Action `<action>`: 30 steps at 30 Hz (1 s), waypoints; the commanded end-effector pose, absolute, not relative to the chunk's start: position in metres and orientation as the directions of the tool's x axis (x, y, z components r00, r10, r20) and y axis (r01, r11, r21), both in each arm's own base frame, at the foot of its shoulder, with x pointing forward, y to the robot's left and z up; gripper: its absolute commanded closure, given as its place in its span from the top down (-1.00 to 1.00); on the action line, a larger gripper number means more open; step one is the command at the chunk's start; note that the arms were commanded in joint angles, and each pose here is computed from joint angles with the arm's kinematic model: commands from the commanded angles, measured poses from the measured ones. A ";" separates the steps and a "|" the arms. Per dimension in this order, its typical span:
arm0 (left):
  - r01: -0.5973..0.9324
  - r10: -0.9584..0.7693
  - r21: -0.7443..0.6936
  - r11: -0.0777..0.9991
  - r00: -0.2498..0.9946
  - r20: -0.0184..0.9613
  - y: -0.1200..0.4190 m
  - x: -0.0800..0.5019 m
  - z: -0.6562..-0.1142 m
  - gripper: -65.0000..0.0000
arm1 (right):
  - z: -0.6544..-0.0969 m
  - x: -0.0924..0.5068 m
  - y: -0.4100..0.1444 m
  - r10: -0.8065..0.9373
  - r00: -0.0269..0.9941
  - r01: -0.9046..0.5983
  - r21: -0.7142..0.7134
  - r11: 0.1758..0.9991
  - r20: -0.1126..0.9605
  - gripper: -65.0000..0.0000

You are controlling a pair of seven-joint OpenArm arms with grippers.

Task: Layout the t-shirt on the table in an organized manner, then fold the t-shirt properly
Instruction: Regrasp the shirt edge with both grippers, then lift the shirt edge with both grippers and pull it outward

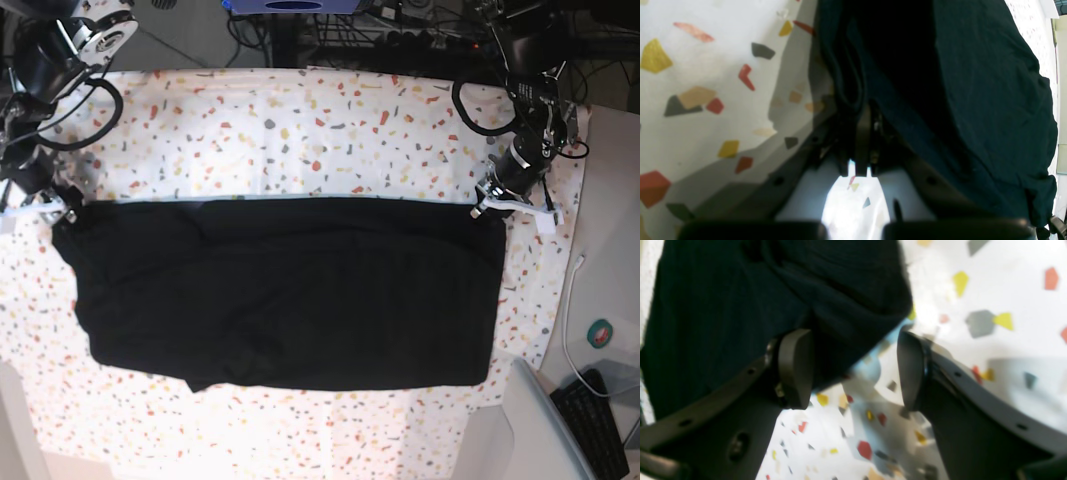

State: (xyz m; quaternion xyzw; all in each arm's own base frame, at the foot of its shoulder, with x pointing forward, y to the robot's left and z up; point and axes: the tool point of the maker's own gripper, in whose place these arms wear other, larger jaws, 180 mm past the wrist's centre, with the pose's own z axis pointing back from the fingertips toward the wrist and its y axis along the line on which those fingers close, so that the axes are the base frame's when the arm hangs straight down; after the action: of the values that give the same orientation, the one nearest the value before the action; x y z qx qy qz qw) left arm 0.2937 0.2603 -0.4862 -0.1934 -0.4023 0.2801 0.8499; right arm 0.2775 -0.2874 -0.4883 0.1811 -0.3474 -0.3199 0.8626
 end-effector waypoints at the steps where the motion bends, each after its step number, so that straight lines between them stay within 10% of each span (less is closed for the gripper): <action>1: -0.308 0.621 -0.548 0.778 0.511 0.594 0.267 0.300 -0.478 -1.00 | -0.484 0.283 -0.295 -0.670 0.550 0.419 0.529 0.738 0.498 0.14; 5: -0.308 0.621 -0.548 0.778 0.511 0.594 0.267 0.300 -0.478 -1.00 | -0.488 0.291 -0.294 -0.694 0.534 0.424 0.558 0.714 0.483 0.05; 10: -0.307 0.619 -0.547 0.779 0.513 0.594 0.267 0.300 -0.478 -1.00 | -0.487 0.292 -0.295 -0.695 0.524 0.421 0.560 0.714 0.492 -0.99; 30: -0.248 0.457 -0.384 0.889 0.520 0.722 0.284 0.324 -0.358 -1.00 | -0.376 0.325 -0.323 -0.516 0.651 0.364 0.367 0.856 0.557 -1.00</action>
State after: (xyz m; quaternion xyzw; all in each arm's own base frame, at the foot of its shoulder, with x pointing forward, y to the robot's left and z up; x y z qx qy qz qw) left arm 0.3094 0.2745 -0.3794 -0.1255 -0.4062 0.2090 0.8807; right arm 0.3102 -0.3048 -0.4003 0.1285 -0.2931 -0.2501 0.9138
